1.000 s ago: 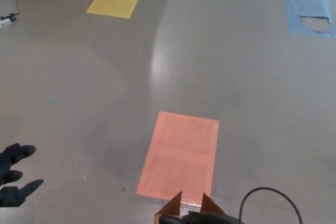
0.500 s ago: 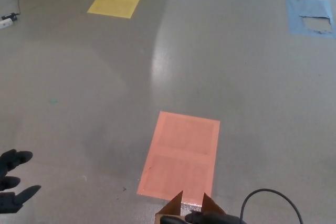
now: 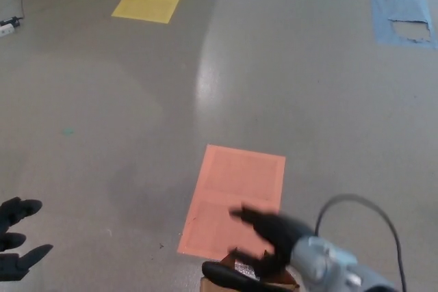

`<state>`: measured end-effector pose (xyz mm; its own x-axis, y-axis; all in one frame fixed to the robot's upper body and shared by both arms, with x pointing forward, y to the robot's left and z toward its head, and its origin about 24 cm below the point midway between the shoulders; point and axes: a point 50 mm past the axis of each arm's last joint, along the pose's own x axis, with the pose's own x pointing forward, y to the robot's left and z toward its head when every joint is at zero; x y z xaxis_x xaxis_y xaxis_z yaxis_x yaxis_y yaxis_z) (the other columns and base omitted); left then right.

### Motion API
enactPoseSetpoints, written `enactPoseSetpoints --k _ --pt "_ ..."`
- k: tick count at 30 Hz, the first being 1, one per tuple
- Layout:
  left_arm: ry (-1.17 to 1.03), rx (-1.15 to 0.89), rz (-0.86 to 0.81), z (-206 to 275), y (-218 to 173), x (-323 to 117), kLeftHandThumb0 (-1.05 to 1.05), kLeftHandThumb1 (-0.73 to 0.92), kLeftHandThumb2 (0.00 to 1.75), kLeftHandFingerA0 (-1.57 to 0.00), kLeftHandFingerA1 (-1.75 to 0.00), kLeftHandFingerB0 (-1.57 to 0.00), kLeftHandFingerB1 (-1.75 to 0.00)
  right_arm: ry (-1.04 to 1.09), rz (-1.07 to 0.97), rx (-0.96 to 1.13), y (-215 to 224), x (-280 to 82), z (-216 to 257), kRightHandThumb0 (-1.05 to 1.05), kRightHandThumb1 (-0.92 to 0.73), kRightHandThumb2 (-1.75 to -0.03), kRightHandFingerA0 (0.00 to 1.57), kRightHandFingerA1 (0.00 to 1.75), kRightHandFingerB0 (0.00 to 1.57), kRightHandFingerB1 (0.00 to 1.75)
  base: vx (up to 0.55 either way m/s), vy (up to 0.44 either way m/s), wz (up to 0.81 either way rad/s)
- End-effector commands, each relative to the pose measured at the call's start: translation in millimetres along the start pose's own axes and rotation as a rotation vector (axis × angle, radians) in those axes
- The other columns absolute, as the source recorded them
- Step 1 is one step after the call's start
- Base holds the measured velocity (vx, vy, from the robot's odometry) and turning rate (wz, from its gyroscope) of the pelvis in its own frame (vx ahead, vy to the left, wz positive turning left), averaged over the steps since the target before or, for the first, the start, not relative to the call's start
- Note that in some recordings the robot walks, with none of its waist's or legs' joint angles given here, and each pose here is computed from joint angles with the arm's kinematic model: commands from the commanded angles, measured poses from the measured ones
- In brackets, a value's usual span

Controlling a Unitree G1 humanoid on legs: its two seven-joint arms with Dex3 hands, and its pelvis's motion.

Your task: An air pump is kept on top of a storage box on the floor and the robot uses its right hand to press down on the handle of the pump to compress it

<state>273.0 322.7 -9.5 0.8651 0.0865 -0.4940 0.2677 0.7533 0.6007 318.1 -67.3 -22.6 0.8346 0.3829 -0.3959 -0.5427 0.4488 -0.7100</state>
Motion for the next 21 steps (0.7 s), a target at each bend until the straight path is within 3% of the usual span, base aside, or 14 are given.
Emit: enactPoseSetpoints --k 1,2,3,9,10,11,14,21 --pt "0.013 0.037 0.033 1 11 -1 -0.25 0.59 1.06 -0.07 -0.50 -0.06 -0.49 -0.324 -0.193 0.118 -88 -15 42 -0.68 -0.68 -1.00 0.03 0.38 0.03 0.29 0.00 0.000 0.00" --pt "0.014 0.037 0.034 1 11 -1 -0.25 0.59 1.06 -0.07 -0.50 -0.06 -0.49 -0.346 -0.211 0.131 -95 -18 45 -0.68 -0.68 -1.00 0.03 0.38 0.03 0.29 0.00 0.000 0.00" --pt "0.015 0.037 0.033 1 12 -1 -0.47 0.69 0.71 -0.17 -0.37 -0.14 -0.34 -0.361 -0.235 0.143 -105 -22 46 -0.79 -0.71 -1.01 0.07 0.35 0.07 0.24 0.00 0.000 0.00" --pt "0.023 0.040 0.029 -1 11 -2 -0.47 0.69 0.71 -0.17 -0.37 -0.14 -0.34 -0.394 -0.348 0.230 -139 -44 41 -0.78 -0.73 -1.07 0.00 0.26 0.04 0.22 0.00 0.000 0.00" --pt "0.022 0.034 0.034 0 12 -1 -0.46 0.69 0.71 -0.17 -0.37 -0.14 -0.33 -0.393 -0.379 0.237 -147 -47 38 -0.76 -0.90 -0.68 0.03 0.22 0.03 0.21 0.00 0.000 0.00" --pt "0.024 0.021 0.039 1 12 0 -0.45 0.70 0.70 -0.16 -0.36 -0.13 -0.33 -0.384 -0.431 0.248 -159 -51 32 -0.83 -0.77 -1.09 0.01 0.22 0.06 0.21 0.00 0.000 0.00" --pt "0.026 -0.001 0.028 -4 7 -2 -0.45 0.70 0.70 -0.15 -0.36 -0.12 -0.32 -0.306 -0.504 0.272 -175 -60 8 -0.86 -0.80 -1.09 0.07 0.21 0.07 0.20 0.00 0.000 0.00" --pt "0.056 -0.001 -0.003 -19 -9 -7 -0.44 0.70 0.71 -0.17 -0.37 -0.14 -0.33 -0.042 -0.609 0.375 -173 -81 -76 -0.74 -0.70 -1.02 0.00 0.38 0.14 0.35 0.00 0.000 0.00"
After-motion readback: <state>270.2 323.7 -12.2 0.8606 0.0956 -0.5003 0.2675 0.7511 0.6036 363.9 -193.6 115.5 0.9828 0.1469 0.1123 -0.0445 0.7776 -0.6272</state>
